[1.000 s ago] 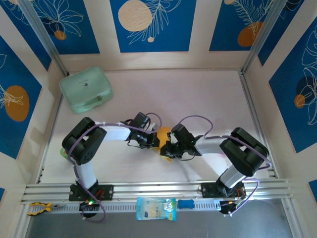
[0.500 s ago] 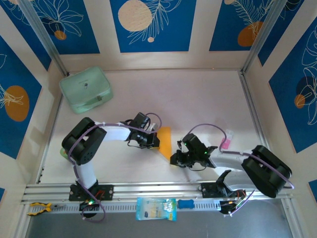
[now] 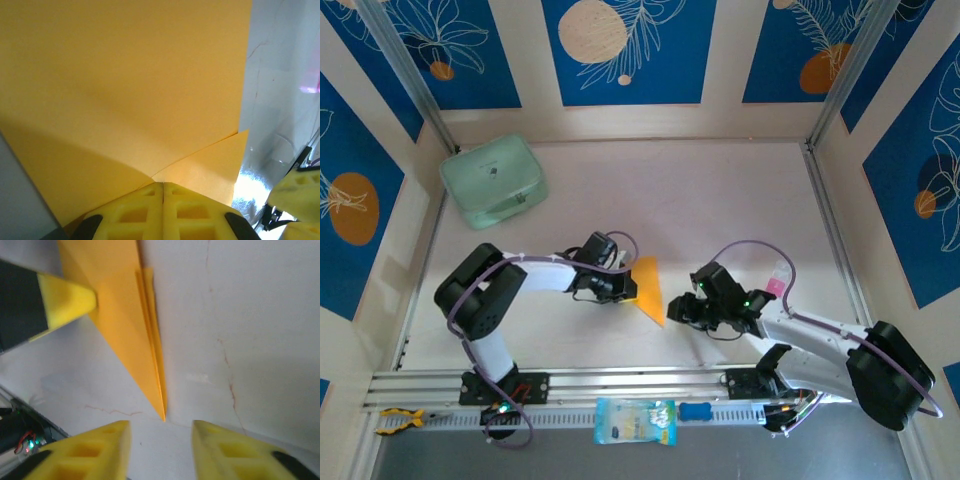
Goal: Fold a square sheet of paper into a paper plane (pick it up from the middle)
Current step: Third fold the triangle at the center of the table, then fourth fold the wing at the center of the table.
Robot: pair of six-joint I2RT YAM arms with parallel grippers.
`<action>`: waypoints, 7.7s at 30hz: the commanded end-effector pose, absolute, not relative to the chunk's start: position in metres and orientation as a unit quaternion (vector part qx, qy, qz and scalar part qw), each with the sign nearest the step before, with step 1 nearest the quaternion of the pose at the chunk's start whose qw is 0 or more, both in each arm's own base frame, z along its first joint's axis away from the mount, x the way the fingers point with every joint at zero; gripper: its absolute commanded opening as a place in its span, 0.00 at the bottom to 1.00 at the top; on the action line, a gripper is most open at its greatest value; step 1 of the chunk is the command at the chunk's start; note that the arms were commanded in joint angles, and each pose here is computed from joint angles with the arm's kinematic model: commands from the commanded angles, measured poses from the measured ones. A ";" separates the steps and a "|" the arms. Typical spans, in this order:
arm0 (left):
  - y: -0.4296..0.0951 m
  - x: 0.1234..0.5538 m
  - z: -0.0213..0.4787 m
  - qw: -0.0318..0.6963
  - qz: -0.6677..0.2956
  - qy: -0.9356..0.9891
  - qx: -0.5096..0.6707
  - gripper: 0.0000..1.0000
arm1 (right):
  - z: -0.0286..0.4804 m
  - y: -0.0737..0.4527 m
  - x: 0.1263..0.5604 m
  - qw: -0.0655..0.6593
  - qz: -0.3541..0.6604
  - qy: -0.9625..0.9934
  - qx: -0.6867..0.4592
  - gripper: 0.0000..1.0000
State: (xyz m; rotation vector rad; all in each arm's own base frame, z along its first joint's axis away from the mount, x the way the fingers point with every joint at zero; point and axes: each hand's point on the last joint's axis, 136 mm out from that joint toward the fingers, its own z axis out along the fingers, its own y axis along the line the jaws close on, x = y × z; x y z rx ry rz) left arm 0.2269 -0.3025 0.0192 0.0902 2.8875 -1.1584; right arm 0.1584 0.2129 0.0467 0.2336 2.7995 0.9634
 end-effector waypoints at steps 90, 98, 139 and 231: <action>-0.262 0.275 0.056 0.015 -0.446 0.894 -0.031 0.51 | 0.056 0.254 0.228 0.096 0.403 0.910 0.020 0.14; -0.267 0.279 0.057 0.014 -0.457 0.889 -0.031 0.45 | 0.056 0.254 0.226 0.094 0.405 0.909 0.021 0.14; -0.262 0.276 0.058 0.062 -0.452 0.882 -0.119 0.00 | 0.066 0.221 0.200 0.329 0.236 0.910 -0.084 0.56; -0.284 0.277 0.082 0.039 -0.480 0.874 -0.063 0.00 | 0.038 0.270 0.201 0.403 0.040 0.850 -0.338 0.16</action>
